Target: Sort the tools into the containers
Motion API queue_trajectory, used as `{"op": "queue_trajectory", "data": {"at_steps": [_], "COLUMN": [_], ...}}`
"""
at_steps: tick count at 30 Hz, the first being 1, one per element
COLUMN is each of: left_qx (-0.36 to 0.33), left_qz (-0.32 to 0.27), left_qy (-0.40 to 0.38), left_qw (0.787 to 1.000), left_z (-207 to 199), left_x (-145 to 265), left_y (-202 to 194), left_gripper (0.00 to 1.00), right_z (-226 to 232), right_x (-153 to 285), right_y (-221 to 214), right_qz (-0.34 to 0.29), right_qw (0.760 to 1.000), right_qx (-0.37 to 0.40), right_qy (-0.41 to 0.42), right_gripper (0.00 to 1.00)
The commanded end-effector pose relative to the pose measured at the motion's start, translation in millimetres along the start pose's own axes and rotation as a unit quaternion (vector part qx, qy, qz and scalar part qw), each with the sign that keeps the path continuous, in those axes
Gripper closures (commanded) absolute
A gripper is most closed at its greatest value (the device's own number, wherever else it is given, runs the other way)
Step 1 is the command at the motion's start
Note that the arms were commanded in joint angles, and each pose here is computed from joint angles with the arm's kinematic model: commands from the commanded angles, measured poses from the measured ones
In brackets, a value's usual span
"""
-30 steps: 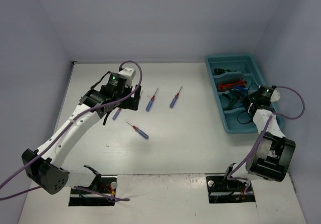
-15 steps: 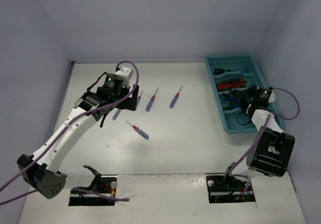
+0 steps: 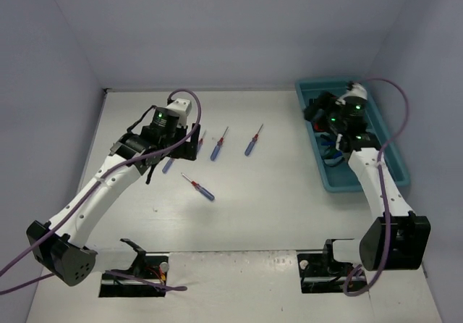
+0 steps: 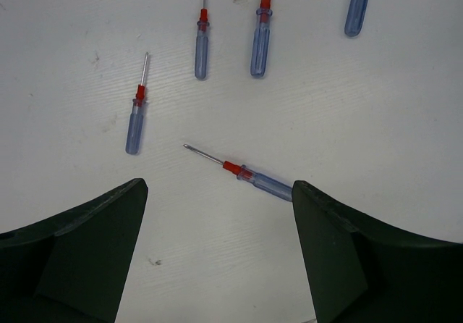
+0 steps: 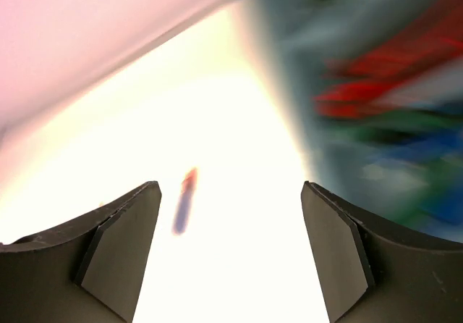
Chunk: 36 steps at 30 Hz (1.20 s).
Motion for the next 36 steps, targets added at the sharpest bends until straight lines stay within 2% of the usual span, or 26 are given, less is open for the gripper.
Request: {"op": "queue_trajectory", "data": {"at_steps": [1,2,5,7,10,16,20,25,32,36], "left_qx": [0.031,0.037,0.053,0.066,0.083,0.092,0.090,0.091,0.085,0.077], "left_qz": [-0.030,-0.033,-0.052,-0.069,-0.086,-0.096,-0.078,-0.077,-0.077,-0.074], "left_qy": [0.039,0.047,0.073,0.094,0.120,0.149,0.154,0.160,0.165,0.164], "left_qw": [0.998,0.998,0.995,0.991,0.986,0.980,0.981,0.980,0.980,0.981], "left_z": [16,20,33,44,56,68,70,72,74,74], "left_x": [11,14,28,40,54,73,78,85,89,86], "left_y": [5,4,4,2,-3,-19,-31,-39,-44,-42], "left_gripper": [0.22,0.22,0.22,0.22,0.21,0.16,0.15,0.11,0.10,0.10], "right_z": [70,79,99,111,111,127,129,122,110,105], "right_x": [6,5,11,19,18,27,27,24,24,23], "right_y": [-72,-95,-157,-216,-271,-358,-395,-424,-441,-441], "right_qz": [0.099,0.124,0.189,0.243,0.291,0.339,0.354,0.361,0.364,0.355], "right_qw": [0.969,0.956,0.926,0.891,0.858,0.800,0.776,0.760,0.755,0.758], "right_qx": [0.213,0.251,0.300,0.352,0.394,0.462,0.490,0.515,0.526,0.533], "right_qy": [0.075,0.085,0.125,0.151,0.154,0.178,0.179,0.164,0.140,0.125], "right_gripper": [0.24,0.24,0.24,0.25,0.25,0.27,0.29,0.37,0.47,0.66]}}
Point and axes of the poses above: each gripper's point midway between its finger pads, its own x axis back along the fingers, its own z axis along the line the jaws close on, y = z × x, the point moved 2 cm from there along x, back along the fingers, and after that the axes turned 13 degrees about -x, right-handed, at the moved point
